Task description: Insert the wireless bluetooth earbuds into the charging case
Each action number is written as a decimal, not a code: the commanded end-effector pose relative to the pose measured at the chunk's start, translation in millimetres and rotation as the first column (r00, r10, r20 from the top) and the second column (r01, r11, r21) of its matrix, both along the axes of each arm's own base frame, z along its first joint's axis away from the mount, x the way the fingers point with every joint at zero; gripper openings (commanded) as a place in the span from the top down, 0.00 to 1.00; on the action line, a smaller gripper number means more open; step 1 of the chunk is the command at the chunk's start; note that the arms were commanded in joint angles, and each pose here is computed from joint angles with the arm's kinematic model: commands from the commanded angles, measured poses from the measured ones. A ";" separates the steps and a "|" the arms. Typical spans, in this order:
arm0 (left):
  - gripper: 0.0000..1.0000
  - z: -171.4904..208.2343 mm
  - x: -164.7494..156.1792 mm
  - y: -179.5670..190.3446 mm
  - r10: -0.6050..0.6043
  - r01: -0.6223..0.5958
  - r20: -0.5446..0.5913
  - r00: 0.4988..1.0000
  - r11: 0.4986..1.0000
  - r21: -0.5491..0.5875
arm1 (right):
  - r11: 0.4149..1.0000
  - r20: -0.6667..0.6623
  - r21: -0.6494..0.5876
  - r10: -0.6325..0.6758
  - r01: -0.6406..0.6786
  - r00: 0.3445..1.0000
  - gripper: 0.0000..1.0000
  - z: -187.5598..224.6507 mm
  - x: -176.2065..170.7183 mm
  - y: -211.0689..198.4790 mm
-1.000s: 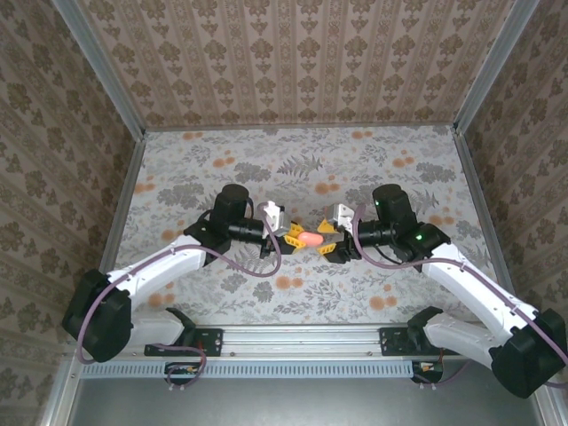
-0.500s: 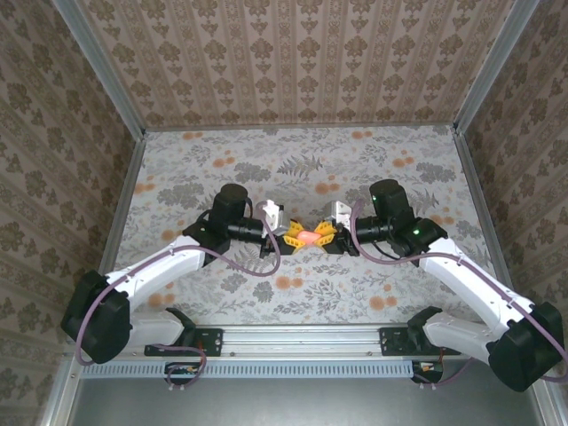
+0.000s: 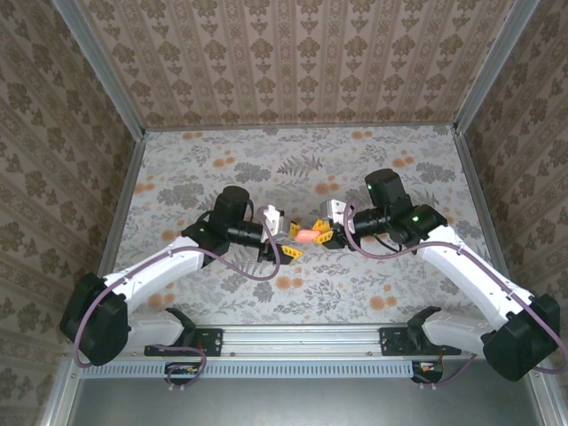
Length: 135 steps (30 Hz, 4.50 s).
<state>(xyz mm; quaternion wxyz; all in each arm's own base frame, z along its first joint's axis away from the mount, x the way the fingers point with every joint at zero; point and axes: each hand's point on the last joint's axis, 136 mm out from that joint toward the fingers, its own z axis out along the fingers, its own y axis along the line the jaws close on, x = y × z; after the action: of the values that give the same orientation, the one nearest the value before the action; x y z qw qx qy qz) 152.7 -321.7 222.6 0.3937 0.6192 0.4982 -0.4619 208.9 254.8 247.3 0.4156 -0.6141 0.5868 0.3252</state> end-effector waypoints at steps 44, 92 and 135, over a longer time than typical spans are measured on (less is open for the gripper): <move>0.83 14.0 0.0 0.9 0.025 -0.022 0.064 0.998 0.999 -0.045 | 0.985 -0.075 0.062 -0.154 0.158 0.985 0.62 18.4 40.7 -8.7; 0.86 -83.9 57.3 40.9 0.479 -0.479 -0.007 0.878 0.878 -0.016 | 0.362 -0.362 -0.776 -0.926 0.516 0.106 0.50 -132.1 161.7 -78.2; 0.87 -90.7 84.5 34.4 0.470 -0.470 -0.069 0.880 0.882 0.007 | 0.319 -0.342 -0.881 -0.940 0.348 -0.003 0.64 -227.1 202.3 -69.9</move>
<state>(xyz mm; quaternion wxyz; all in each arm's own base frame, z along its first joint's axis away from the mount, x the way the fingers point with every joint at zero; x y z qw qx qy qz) 232.5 -280.9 115.0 0.4649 0.4600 0.6655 -0.3598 413.4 185.2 22.2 -0.0293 -0.0724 0.9883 0.1308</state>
